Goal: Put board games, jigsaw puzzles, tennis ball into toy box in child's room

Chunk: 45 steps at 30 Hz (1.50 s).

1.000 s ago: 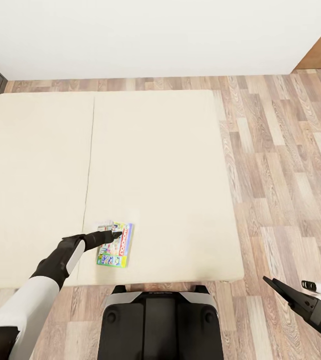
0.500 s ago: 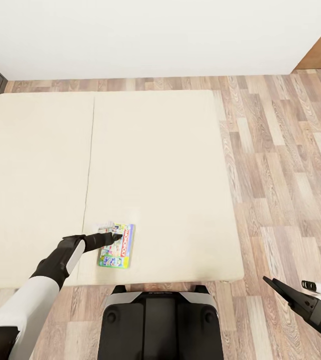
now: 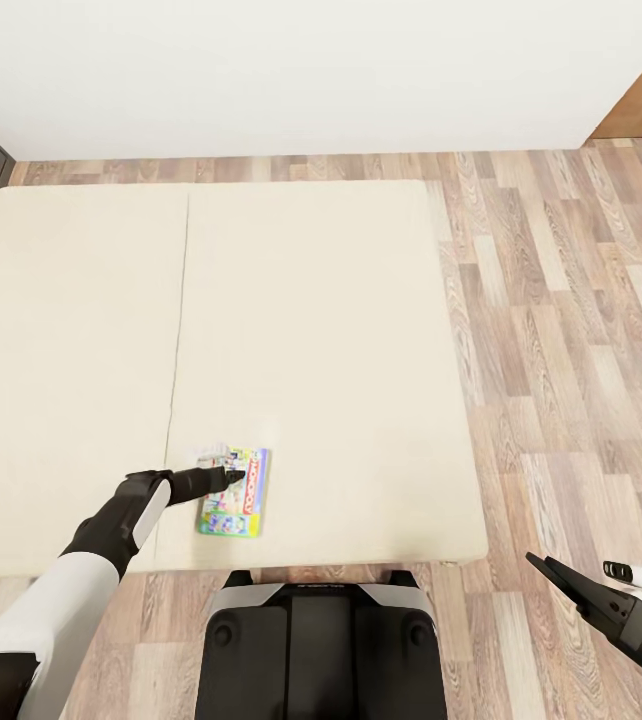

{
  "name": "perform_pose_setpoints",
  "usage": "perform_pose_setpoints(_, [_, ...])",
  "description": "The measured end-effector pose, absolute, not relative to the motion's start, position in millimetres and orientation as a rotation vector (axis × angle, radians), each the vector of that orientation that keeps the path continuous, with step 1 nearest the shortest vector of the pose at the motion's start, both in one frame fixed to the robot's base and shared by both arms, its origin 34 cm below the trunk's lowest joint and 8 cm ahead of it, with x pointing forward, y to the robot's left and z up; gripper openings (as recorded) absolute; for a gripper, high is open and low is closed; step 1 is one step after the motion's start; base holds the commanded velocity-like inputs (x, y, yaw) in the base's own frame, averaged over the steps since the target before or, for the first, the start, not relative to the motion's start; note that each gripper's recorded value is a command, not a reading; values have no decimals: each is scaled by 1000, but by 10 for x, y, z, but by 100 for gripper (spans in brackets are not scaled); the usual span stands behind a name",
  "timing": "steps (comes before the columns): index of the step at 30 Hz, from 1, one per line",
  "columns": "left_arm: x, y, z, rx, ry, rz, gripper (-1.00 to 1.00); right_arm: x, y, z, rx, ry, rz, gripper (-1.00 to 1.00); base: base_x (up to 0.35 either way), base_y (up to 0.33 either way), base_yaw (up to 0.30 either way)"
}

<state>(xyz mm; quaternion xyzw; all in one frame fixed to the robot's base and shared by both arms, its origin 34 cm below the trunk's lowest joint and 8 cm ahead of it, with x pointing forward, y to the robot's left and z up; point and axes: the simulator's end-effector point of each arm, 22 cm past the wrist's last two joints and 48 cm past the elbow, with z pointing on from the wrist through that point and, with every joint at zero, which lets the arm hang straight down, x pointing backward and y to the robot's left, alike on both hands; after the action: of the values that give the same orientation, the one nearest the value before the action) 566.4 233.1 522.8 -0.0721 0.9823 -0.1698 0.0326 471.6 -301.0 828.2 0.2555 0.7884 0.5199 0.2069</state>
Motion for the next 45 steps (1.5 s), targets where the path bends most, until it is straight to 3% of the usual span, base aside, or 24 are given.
perform_pose_setpoints(29, [5558,2537,5220,-200,3081,-472,100,4716,-3009,8284,711,2195,1448,100,0,-70,0])
perform_pose_setpoints(45, [5572,2293,5237,-240,3068,-548,100,4717,-3011,8279,712,2196,1448,100,0,-131,0])
